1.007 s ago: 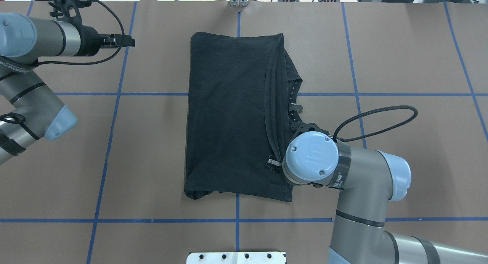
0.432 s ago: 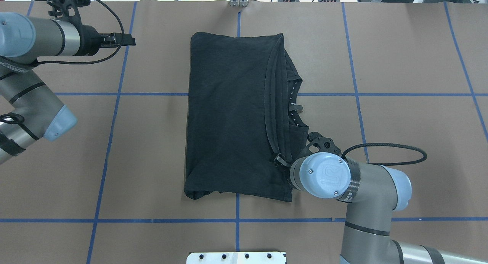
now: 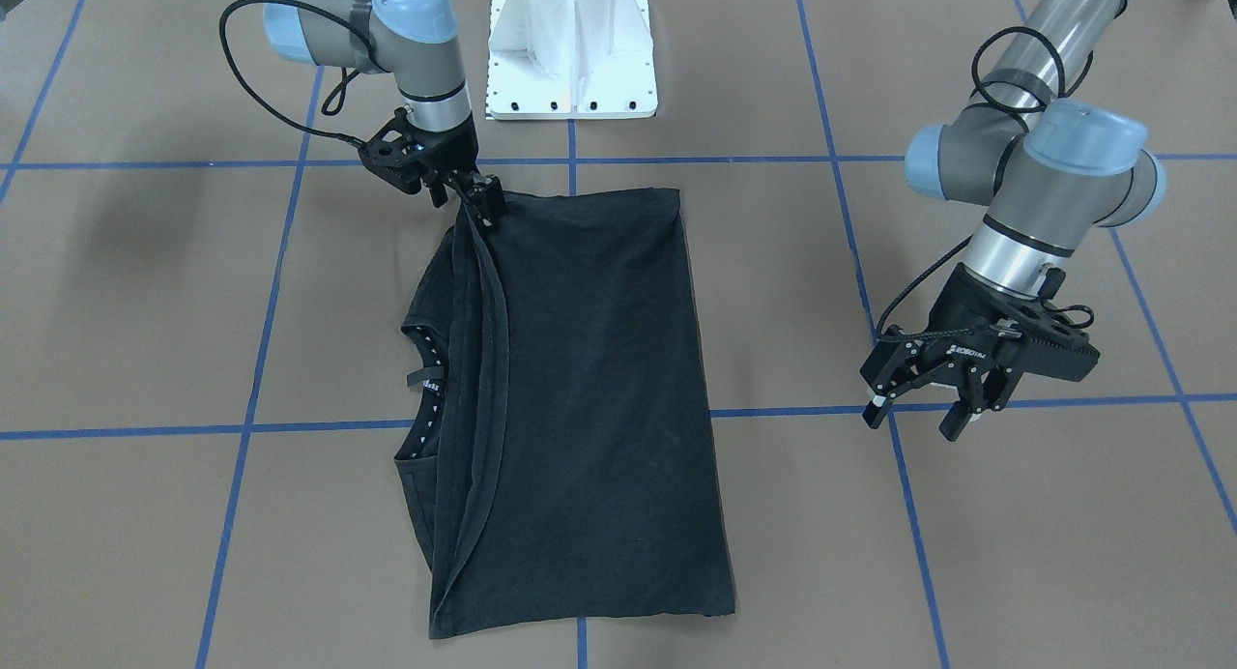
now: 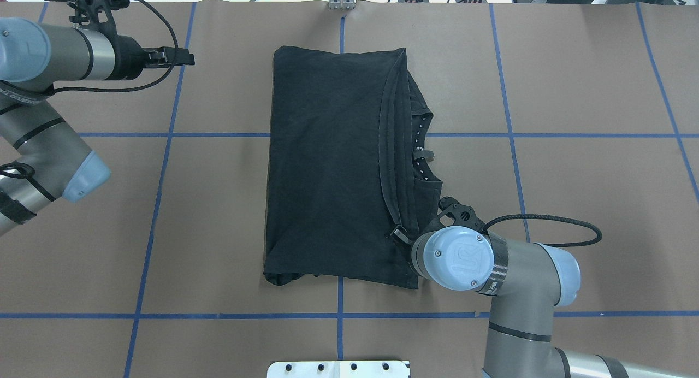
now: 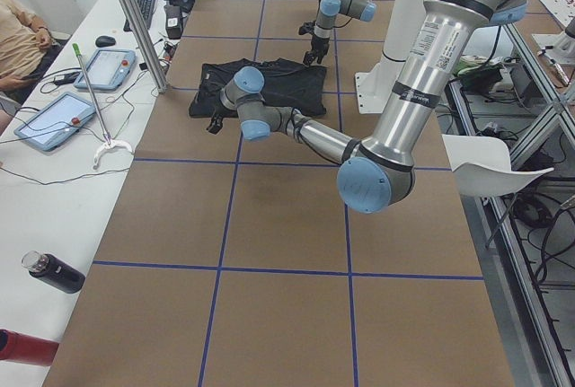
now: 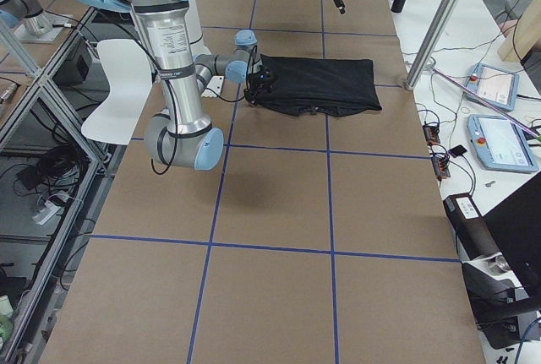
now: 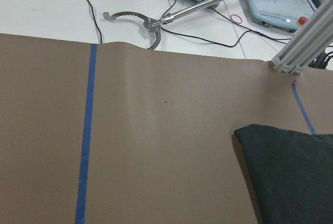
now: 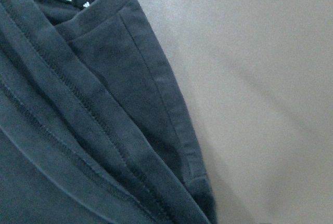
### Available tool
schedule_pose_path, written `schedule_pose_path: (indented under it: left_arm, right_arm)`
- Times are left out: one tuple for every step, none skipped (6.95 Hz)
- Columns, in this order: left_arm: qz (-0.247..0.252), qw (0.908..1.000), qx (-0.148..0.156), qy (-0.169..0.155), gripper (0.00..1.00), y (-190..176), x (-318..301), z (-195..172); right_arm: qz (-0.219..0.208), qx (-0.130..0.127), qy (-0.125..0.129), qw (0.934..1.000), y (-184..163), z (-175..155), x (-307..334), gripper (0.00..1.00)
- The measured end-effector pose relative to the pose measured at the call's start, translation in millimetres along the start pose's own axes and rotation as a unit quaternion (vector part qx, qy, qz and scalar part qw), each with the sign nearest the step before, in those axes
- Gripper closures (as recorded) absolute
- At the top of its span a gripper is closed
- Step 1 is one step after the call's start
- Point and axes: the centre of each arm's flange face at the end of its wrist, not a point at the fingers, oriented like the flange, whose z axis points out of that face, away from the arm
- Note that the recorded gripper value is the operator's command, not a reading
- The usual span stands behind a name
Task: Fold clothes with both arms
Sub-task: 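Grasp the lower corner with the right gripper and hold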
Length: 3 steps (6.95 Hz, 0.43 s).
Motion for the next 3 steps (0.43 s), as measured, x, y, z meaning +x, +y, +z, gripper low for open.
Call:
schedule_pose_path:
  left_arm:
    - [0.0,1.0,0.0,0.0,0.0,-0.3,0.0,-0.6]
    - [0.0,1.0,0.001,0.0,0.0,-0.4,-0.4,-0.8]
    - [0.0,1.0,0.0,0.0,0.0,-0.1,-0.8,-1.0]
  right_arm:
    - [0.0,0.0,0.0,1.0,0.7,1.1,-0.8,0.33]
    - [0.001,0.0,-0.001,1.0,1.3,1.1,-2.6,0.39]
    - [0.001,0.0,-0.001,1.0,1.3,1.1,-3.5,0.39]
